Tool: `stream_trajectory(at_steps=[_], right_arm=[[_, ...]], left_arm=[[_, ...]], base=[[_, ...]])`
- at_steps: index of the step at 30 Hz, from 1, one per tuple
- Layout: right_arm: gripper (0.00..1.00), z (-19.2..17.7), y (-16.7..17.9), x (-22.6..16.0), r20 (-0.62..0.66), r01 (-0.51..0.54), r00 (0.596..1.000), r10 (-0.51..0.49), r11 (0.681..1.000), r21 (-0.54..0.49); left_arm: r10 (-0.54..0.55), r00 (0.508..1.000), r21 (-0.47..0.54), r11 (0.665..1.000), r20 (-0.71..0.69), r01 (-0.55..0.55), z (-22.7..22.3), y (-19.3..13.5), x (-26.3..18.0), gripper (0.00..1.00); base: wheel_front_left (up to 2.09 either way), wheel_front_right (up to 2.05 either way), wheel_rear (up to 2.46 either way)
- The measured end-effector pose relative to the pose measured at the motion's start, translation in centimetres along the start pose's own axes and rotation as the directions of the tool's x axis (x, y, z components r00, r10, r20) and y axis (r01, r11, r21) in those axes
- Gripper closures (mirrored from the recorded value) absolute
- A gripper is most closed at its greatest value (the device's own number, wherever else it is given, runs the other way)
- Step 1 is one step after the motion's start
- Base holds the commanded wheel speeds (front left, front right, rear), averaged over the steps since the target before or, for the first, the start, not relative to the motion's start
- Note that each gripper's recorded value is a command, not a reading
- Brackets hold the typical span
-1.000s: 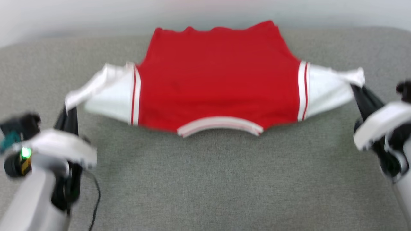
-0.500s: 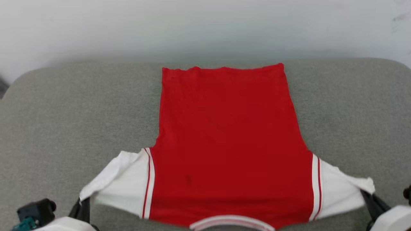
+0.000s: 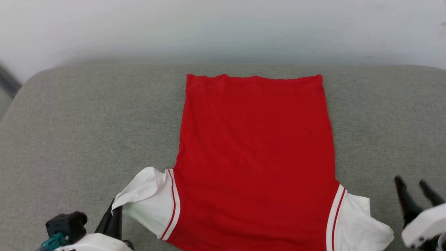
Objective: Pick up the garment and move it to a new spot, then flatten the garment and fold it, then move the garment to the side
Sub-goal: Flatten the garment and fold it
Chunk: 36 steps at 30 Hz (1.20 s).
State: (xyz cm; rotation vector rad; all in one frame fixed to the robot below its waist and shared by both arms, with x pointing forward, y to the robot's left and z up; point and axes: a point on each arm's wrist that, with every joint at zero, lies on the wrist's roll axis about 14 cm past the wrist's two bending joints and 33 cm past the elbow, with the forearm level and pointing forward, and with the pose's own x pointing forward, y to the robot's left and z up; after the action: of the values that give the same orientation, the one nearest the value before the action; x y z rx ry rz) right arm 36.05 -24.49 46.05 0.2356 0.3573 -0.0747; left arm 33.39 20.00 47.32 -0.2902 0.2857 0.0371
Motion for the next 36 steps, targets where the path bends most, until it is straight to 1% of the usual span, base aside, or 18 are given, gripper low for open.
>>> stream_trajectory(at_steps=[3, 6, 8, 11, 14, 16, 19, 20, 22, 26, 29, 31, 33, 36], right_arm=[[0.0, 2.7, 0.1, 2.7, 0.08, -0.003, 0.997, 0.002, 1.0, 0.016], [0.0, 4.7, 0.9, 6.0, 0.1, -0.033, 0.994, 0.03, 0.999, 0.029], [0.0, 5.5, 1.5, 8.5, 0.077, -0.052, 0.996, 0.049, 0.998, 0.039], [0.0, 6.8, 2.0, 12.3, 0.015, -0.068, 0.998, 0.068, 0.997, 0.02], [0.0, 7.7, 2.8, 16.0, -0.065, -0.082, 0.995, 0.082, 0.997, -0.004], [0.0, 7.6, 3.4, 18.3, -0.138, -0.091, 0.987, 0.087, 0.996, -0.025], [0.0, 7.0, 4.5, 21.3, -0.24, -0.108, 0.967, 0.09, 0.992, -0.062], [0.0, 6.9, 4.9, 22.3, -0.266, -0.114, 0.96, 0.088, 0.99, -0.084], [0.0, 6.5, 6.0, 24.1, -0.304, -0.132, 0.947, 0.098, 0.987, -0.094], [0.0, 4.0, 7.1, 27.1, -0.407, -0.149, 0.909, 0.091, 0.982, -0.113], [0.0, 2.0, 8.1, 28.9, -0.465, -0.168, 0.88, 0.094, 0.978, -0.121], [0.0, 0.1, 8.5, 29.7, -0.512, -0.176, 0.854, 0.092, 0.977, -0.12], [0.0, -1.7, 8.5, 30.2, -0.552, -0.177, 0.829, 0.09, 0.979, -0.106], [0.0, -2.9, 8.5, 30.7, -0.595, -0.169, 0.798, 0.09, 0.983, -0.078]], left_arm=[[-0.018, 0.999, 0.006, 1.0, 0.049, 0.018, 1.1, -0.7, 0.5, 1.0], [-0.039, 0.995, 0.011, 0.999, 0.092, 0.038, 2.1, -1.5, 1.1, 1.0], [-0.047, 0.991, 0.004, 0.999, 0.122, 0.047, 2.7, -1.9, 1.5, 1.0], [-0.056, 0.988, -0.006, 0.998, 0.147, 0.058, 3.0, -2.5, 2.3, 1.0], [-0.057, 0.984, -0.018, 0.998, 0.167, 0.061, 3.1, -2.8, 2.9, 1.0], [-0.049, 0.983, -0.022, 0.998, 0.177, 0.054, 3.1, -2.6, 3.4, 1.0], [-0.038, 0.982, -0.026, 0.999, 0.183, 0.044, 2.8, -2.4, 4.1, 1.0], [-0.03, 0.983, -0.028, 0.999, 0.184, 0.036, 2.7, -2.1, 4.3, 1.0], [-0.023, 0.984, -0.027, 0.999, 0.176, 0.028, 2.3, -1.9, 4.7, 1.0], [0.001, 0.987, -0.028, 1.0, 0.163, 0.003, 1.5, -1.2, 5.6, 1.0], [0.022, 0.99, -0.029, 0.999, 0.138, -0.018, 0.5, -0.6, 6.2, 1.0], [0.035, 0.992, -0.027, 0.999, 0.119, -0.032, -0.2, -0.2, 6.6, 1.0], [0.047, 0.994, -0.02, 0.999, 0.103, -0.046, -0.8, 0.3, 6.9, 1.0], [0.059, 0.995, -0.017, 0.998, 0.084, -0.058, -1.6, 0.7, 7.1, 1.0]], base=[[0.0, 0.0, 0.0], [0.0, 0.0, 0.0], [0.0, 0.0, 0.0], [0.0, 0.0, 0.0], [0.0, 0.0, 0.0], [0.0, 0.0, 0.0], [0.0, 0.0, 0.0], [0.0, 0.0, 0.0], [0.0, 0.0, 0.0], [0.0, 0.0, 0.0], [0.0, 0.0, 0.0], [0.0, 0.0, 0.0], [0.0, 0.0, 0.0], [0.0, 0.0, 0.0]])
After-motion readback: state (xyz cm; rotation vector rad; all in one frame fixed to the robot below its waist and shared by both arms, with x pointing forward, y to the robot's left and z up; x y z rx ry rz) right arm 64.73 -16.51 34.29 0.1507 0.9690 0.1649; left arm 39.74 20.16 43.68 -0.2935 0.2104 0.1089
